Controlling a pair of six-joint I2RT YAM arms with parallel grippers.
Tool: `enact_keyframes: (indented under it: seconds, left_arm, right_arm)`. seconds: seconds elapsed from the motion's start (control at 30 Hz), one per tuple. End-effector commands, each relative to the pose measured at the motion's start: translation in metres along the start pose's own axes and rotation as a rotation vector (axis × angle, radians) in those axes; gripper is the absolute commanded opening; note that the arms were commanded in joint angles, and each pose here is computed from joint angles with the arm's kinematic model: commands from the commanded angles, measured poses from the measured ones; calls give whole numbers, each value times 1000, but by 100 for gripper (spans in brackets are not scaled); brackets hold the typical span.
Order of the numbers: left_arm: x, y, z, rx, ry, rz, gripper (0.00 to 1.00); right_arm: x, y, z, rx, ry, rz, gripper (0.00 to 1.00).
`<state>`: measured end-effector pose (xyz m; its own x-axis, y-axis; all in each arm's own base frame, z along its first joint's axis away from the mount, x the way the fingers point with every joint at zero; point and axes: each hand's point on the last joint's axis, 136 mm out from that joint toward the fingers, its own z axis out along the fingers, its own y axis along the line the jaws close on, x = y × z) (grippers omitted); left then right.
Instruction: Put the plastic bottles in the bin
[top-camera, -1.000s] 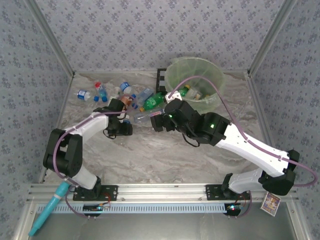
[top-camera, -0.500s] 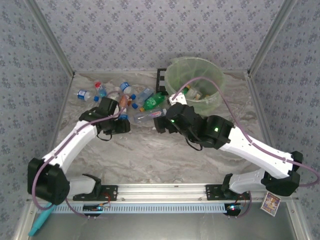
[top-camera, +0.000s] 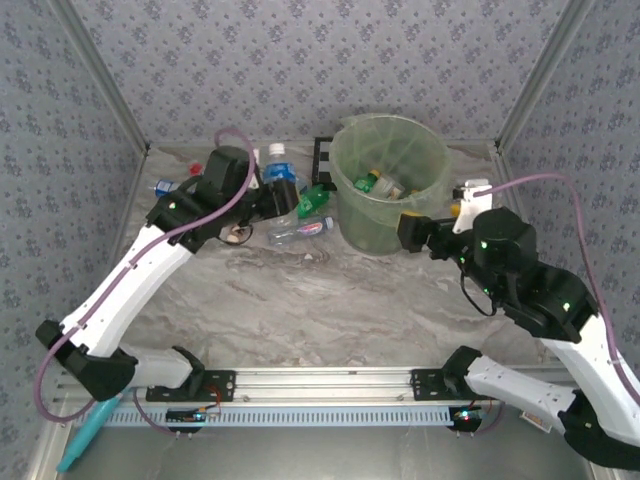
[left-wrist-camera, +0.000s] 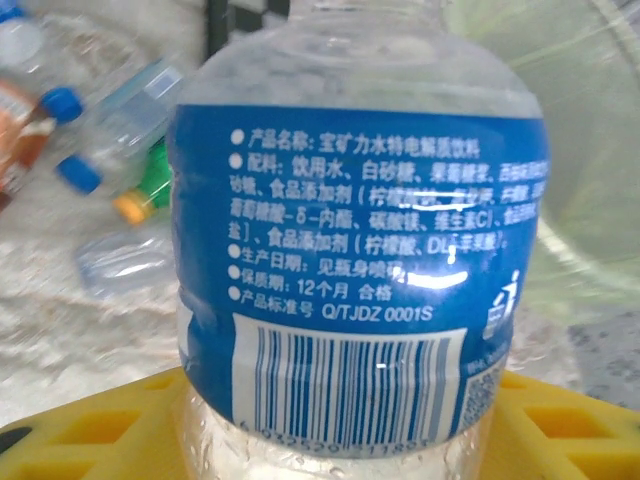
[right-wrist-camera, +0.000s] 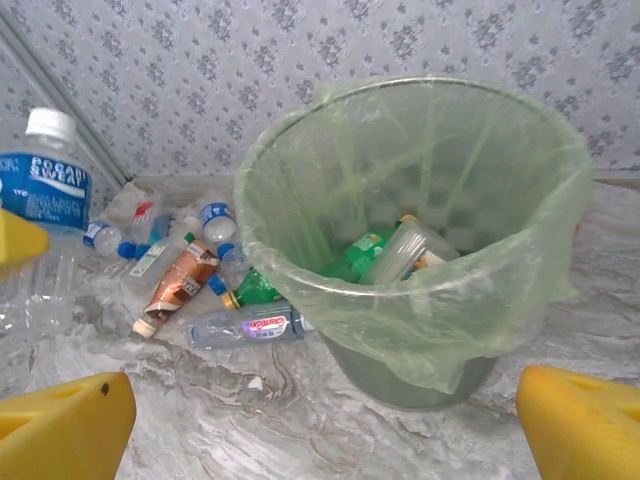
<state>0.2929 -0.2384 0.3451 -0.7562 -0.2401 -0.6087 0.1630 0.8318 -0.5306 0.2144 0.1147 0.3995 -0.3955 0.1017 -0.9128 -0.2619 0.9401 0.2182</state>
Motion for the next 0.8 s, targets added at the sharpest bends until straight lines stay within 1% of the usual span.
enact_keyframes:
  seconds: [0.0,0.2,0.37,0.47,0.6,0.77]
  left_arm:
    - [-22,-38,6,68,-64,-36,61]
    - [-43,-103,29,169,-79,-8,62]
    - [-51,-142,57,219,-56,15,62]
    - [-49,-157,80,220,-27,27,62]
    - [-44,-173,106,240,12,8,62]
    - [-32,-182,130,263,58,-31,62]
  right_arm:
    - [10,-2,-1,-13,56,-49,100]
    - [11,-11,-13,-11,52,-34,100]
    - [11,-18,-22,8,49,-28,100]
    - [12,-24,-30,24,46,-25,100]
    - [14,-33,-41,52,43,-21,100]
    - [16,-42,-52,83,38,-19,100]
